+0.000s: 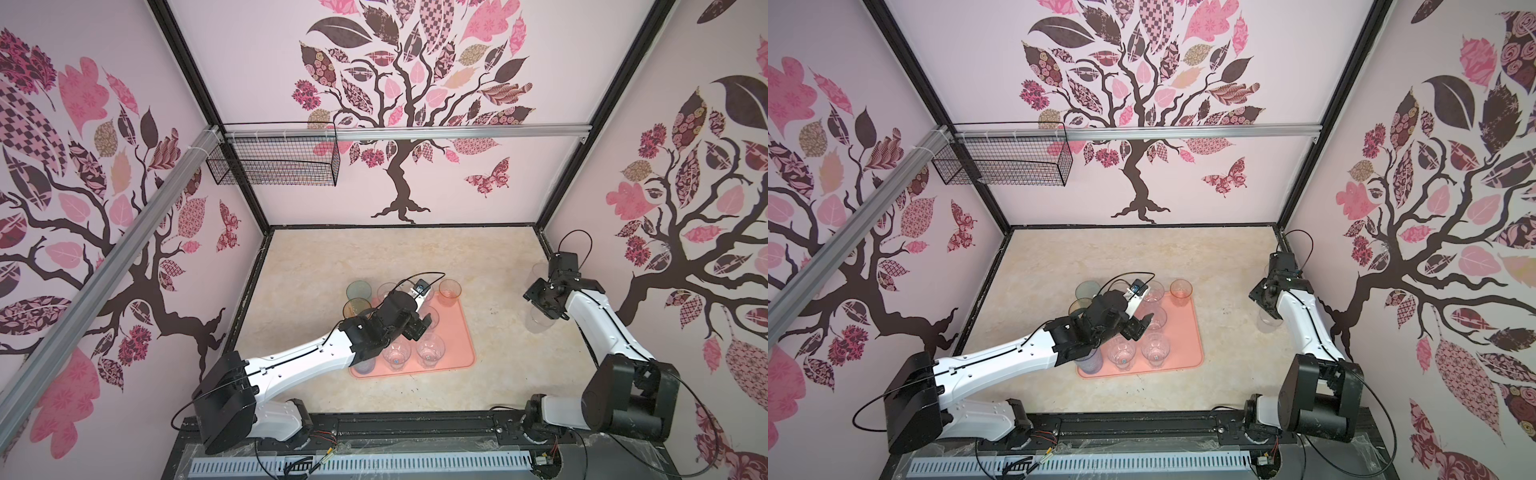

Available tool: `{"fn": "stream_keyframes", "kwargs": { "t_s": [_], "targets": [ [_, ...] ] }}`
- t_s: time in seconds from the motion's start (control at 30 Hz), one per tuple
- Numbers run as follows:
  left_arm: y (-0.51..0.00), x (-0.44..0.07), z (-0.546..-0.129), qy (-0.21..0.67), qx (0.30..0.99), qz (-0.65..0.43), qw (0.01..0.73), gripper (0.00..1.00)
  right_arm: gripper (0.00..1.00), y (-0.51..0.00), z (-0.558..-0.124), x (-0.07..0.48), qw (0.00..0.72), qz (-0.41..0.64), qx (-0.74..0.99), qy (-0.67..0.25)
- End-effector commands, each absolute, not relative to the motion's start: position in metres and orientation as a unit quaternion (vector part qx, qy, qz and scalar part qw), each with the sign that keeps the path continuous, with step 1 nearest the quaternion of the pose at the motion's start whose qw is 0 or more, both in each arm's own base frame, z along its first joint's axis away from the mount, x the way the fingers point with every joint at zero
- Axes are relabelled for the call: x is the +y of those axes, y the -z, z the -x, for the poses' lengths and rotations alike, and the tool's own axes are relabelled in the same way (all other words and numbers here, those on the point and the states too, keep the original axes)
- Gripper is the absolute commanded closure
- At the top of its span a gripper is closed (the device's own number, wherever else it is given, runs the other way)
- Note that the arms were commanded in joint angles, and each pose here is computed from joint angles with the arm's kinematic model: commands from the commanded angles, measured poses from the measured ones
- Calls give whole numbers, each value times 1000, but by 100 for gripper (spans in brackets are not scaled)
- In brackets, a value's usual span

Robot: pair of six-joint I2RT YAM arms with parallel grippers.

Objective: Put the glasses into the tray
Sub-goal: 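Move right gripper back to the frosted cup on the table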

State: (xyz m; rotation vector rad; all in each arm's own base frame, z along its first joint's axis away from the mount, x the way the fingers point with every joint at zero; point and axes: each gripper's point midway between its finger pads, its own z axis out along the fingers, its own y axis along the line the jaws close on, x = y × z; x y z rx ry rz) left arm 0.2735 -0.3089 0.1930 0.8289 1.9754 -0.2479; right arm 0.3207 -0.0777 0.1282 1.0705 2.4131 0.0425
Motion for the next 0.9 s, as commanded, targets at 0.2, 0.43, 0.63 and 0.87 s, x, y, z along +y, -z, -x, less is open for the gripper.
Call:
{"fn": "stream_keyframes", "kwargs": {
  "t_s": [0.2,0.43,0.63,0.87],
  "targets": [
    [-181,-293,-278,88,813,-330,472,14,44,-94,-320,-82,215,-404,889,3],
    [-178,-293,-279,86,815,-329,470,14,44,-75,-315,-78,193,-404,894,-1],
    [-172,-289,-281,71,819,-328,465,14,49,-67,-313,-74,186,-398,899,-6],
    [-172,-285,-283,60,820,-321,470,13,66,-64,-313,-67,182,-392,901,-26]
  ]
}}
